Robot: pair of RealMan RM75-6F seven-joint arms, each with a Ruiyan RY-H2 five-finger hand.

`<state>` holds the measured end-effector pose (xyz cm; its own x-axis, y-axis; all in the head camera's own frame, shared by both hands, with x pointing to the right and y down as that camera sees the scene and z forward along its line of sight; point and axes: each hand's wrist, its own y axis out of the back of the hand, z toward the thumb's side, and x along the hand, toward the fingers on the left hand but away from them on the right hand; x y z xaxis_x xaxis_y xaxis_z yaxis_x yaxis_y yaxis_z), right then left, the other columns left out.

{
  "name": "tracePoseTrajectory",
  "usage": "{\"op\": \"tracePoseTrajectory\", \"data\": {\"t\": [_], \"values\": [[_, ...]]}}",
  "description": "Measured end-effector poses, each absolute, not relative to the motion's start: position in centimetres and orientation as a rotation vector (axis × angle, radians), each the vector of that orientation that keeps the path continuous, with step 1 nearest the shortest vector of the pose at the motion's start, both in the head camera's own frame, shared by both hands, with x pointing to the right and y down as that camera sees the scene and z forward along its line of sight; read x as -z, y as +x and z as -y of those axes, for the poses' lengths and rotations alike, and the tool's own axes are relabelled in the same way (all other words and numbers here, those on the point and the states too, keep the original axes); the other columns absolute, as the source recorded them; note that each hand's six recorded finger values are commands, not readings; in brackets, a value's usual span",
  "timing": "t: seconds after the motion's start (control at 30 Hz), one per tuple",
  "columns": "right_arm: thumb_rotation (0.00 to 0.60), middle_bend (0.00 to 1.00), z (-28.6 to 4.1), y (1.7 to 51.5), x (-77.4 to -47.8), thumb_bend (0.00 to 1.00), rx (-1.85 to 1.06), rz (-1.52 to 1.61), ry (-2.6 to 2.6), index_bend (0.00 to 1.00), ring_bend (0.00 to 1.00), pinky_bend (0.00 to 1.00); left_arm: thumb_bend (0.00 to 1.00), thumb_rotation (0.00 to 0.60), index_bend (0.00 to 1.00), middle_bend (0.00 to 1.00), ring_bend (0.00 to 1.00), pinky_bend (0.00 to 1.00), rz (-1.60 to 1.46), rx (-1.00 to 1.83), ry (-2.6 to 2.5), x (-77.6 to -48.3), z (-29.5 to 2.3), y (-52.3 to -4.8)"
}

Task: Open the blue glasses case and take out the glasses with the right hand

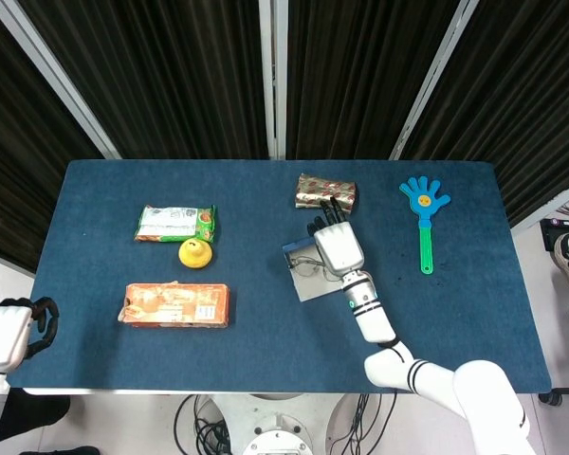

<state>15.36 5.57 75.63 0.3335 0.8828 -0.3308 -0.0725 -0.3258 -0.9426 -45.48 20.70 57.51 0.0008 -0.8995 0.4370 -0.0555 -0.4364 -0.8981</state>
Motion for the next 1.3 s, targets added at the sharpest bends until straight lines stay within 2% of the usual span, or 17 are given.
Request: {"op": "tracePoseTrajectory", "data": {"t": [0.07,0.13,0.2,0.27,0.33,0.5,0.67,0.77,0.93,1.3], "values": [[0.6,0.33,-5.3,15.2,-76.1,0.32,-1.207,0.741,-1.608,0.56,0.08,0.0,0.36,0.6,0.69,0.69,0.52,0.48,-1.01,1.518,-1.572,-57.5,-20.7,-45.5],[0.6,0.29,-5.1,15.0,-76.4,0.25,-1.233,0.724,-1.63,0.36,0.05,0.0,0.36,0.6,0.69,0.69,0.52,0.48,-1.011,1.518,-1.572,-57.5,-20.7,-45.5],[0.6,0.26,-5.0,14.7,-76.7,0.19,-1.256,0.704,-1.657,0.23,0.02,0.0,0.36,0.6,0.69,0.69,0.52,0.48,-1.011,1.518,-1.572,-57.5,-20.7,-45.5],[0.6,0.23,-5.0,14.4,-76.5,0.18,-1.267,0.693,-1.68,0.13,0.0,0.0,0.36,0.6,0.69,0.69,0.52,0.48,-1.01,1.518,-1.572,-57.5,-20.7,-45.5],[0.6,0.21,-5.0,14.3,-76.2,0.18,-1.271,0.69,-1.7,0.09,0.0,0.0,0.36,0.6,0.69,0.69,0.52,0.48,-1.01,1.518,-1.573,-57.5,-20.7,-45.5],[0.6,0.21,-5.3,14.2,-74.3,0.18,-1.254,0.706,-1.761,0.11,0.0,0.0,0.36,0.6,0.69,0.69,0.52,0.48,-1.009,1.517,-1.574,-57.5,-20.7,-45.5],[0.6,0.2,-6.5,15.2,-72.3,0.24,-1.249,0.723,-1.835,0.3,0.0,0.0,0.36,0.6,0.69,0.69,0.52,0.48,-1.006,1.518,-1.572,-57.5,-20.7,-45.4],[0.6,0.18,-7.4,16.7,-71.8,0.28,-1.295,0.721,-1.854,0.36,0.0,0.0,0.36,0.6,0.69,0.69,0.52,0.48,-1.007,1.517,-1.572,-57.5,-20.7,-45.4],[0.6,0.16,-8.3,17.9,-72.8,0.32,-1.366,0.714,-1.859,0.38,0.0,0.0,0.36,0.6,0.69,0.69,0.52,0.48,-1.009,1.517,-1.574,-57.5,-20.7,-45.4],[0.6,0.16,-8.8,16.8,-75.4,0.33,-1.413,0.677,-1.874,0.39,0.0,0.0,0.36,0.6,0.69,0.69,0.52,0.48,-1.009,1.518,-1.579,-57.5,-20.7,-45.5]]}}
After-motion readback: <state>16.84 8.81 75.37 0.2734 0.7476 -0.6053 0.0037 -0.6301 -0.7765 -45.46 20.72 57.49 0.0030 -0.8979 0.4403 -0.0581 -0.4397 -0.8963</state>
